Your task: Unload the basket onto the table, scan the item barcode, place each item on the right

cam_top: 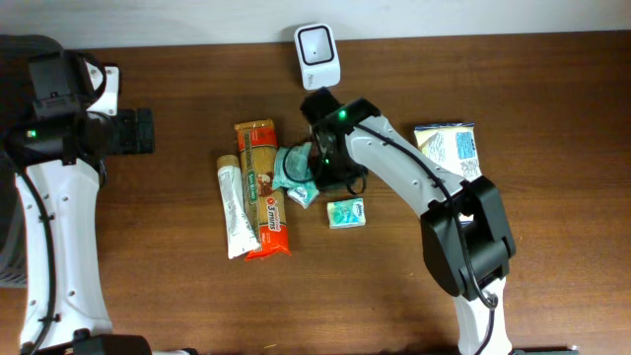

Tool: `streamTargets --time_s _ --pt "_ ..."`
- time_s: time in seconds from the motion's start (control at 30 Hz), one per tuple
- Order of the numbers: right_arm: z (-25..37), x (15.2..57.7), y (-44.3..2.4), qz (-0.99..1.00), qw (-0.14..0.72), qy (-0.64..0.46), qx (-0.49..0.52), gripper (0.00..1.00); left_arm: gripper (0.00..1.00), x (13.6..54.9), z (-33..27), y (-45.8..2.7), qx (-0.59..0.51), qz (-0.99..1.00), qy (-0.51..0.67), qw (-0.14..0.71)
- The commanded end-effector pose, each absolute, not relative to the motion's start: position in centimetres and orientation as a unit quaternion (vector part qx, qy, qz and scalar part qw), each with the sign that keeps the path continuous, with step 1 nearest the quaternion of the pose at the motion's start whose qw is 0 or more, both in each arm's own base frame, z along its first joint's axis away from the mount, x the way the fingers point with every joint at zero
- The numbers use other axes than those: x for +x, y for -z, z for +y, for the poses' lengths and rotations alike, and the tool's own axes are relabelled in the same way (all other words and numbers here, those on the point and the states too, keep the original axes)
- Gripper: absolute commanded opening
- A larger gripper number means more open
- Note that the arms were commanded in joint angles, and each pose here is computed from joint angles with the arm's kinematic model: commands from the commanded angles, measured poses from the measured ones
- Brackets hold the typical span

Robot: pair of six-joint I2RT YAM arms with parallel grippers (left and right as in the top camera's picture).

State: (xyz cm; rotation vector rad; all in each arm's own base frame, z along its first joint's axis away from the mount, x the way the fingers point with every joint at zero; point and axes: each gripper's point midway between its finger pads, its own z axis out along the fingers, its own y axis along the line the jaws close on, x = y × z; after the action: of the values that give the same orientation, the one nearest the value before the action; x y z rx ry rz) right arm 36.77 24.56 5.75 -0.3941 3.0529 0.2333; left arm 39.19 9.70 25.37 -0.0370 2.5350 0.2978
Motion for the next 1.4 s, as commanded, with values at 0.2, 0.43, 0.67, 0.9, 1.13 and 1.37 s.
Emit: streamTargets --time_s 0.2,0.43,0.67,0.9,1.13,1.37 --pt "23.1 35.0 -2.0 0.997 -0.012 -0.049 0.059 0.04 0.99 39.2 10.0 -26.4 -0.012 0.946 -0.118 0.301" --pt "23.4 28.7 -2.5 0.985 -0.136 -0.074 -0.071 0.04 0.99 39.2 10.0 -26.4 -0.012 0.946 -0.118 0.301" --pt "20.1 31.3 -7.4 0.989 -0.085 -0.056 -0.109 0.04 0.99 39.2 10.0 -26.4 -0.012 0.946 -0.118 0.301" --pt "13.6 32.1 -11.6 0.998 -0.046 -0.002 0.033 0.04 0.99 39.2 10.0 -26.4 -0.012 0.946 -0.118 0.301" --pt "13.6 29.4 -4.8 0.995 -0.085 -0.015 0.042 0.04 0.99 39.2 10.0 -26.4 -0.012 0.946 -0.118 0.301" --pt "16.5 29.3 -3.0 0.993 -0.079 -0.088 0.013 0.04 0.99 39.2 10.0 -26.4 -0.012 0.946 -0.118 0.301"
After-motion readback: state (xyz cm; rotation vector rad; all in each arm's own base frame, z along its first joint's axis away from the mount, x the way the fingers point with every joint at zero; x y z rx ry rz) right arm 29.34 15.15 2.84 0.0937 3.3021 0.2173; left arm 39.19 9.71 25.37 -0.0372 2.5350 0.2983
